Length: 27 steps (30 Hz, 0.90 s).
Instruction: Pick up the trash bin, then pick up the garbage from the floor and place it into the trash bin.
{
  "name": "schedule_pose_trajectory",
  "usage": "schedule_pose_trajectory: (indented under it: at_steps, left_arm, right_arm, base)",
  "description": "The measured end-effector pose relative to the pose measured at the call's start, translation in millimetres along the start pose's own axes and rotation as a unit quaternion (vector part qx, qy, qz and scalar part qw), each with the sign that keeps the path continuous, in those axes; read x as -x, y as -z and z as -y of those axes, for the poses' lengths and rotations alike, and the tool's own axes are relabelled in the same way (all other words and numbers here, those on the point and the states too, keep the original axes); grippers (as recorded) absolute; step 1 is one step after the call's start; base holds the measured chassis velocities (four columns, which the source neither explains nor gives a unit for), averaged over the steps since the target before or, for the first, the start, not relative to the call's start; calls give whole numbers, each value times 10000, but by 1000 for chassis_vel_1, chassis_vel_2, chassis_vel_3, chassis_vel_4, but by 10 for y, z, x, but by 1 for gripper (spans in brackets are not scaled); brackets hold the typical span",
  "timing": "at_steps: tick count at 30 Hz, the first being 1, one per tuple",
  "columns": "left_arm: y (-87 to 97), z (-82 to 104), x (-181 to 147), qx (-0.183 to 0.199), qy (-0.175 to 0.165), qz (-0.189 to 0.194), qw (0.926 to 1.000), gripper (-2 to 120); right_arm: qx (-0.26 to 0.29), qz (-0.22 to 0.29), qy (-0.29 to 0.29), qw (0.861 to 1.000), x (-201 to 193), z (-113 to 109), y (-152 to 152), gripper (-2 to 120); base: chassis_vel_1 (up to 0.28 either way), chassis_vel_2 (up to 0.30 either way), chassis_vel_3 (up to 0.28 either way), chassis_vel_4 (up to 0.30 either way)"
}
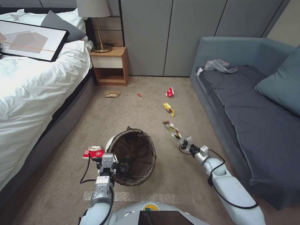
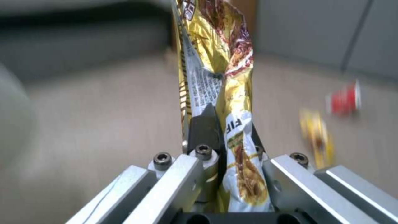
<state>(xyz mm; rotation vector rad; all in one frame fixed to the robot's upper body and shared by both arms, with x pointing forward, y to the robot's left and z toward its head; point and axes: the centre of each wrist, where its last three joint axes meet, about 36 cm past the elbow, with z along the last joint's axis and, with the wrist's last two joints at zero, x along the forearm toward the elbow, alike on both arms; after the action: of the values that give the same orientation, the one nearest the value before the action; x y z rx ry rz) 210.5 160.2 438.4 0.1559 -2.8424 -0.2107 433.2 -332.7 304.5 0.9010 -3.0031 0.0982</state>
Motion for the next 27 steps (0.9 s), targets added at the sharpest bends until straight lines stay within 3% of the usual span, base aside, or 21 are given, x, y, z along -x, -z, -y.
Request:
schedule_pose_trajectory:
  at_steps: [1, 3, 5, 7, 8, 10, 16, 21, 27]
  left_arm:
    - [1, 0, 1, -14, -13, -11, 10000, 0]
    - [4, 2, 4, -81, -74, -62, 9999, 0]
    - [2, 6, 3, -102, -98, -83, 9999, 0]
    - [-3, 19, 8, -158, -155, -142, 9997, 0]
    - [-3, 19, 8, -158, -155, -142, 9997, 0]
    - [-11, 21, 23, -149, -174, -148, 9996, 0]
    - [-11, 31, 17, -179, -206, -175, 9995, 0]
    - [-6, 35, 11, -186, -209, -178, 9994, 0]
    - [11, 37, 12, -199, -199, -155, 9995, 0]
  right_arm:
    - [18, 205, 59, 9998, 27, -34, 117, 0]
    - [90, 1110, 532, 9924, 138, -271, 706, 0]
    - [106, 1312, 700, 9888, 157, -364, 855, 0]
    - [205, 1634, 1216, 9788, 168, -689, 1161, 0]
    - [205, 1634, 1216, 9788, 168, -689, 1161, 0]
    - [285, 1694, 1676, 9708, 140, -999, 1285, 0]
    - [350, 1393, 2415, 9597, 69, -1544, 1171, 0]
    - [365, 1205, 2562, 9584, 52, -1676, 1030, 0]
    - [367, 805, 2634, 9606, -75, -1811, 627, 0]
  base:
    - [0, 0, 0, 0]
    - [0, 0, 0, 0]
    - [0, 0, 0, 0]
    - [0, 0, 0, 0]
    - [0, 0, 0, 0]
    - [0, 0, 0, 0]
    - [0, 0, 0, 0]
    - [0, 0, 0, 0]
    - [0, 0, 0, 0]
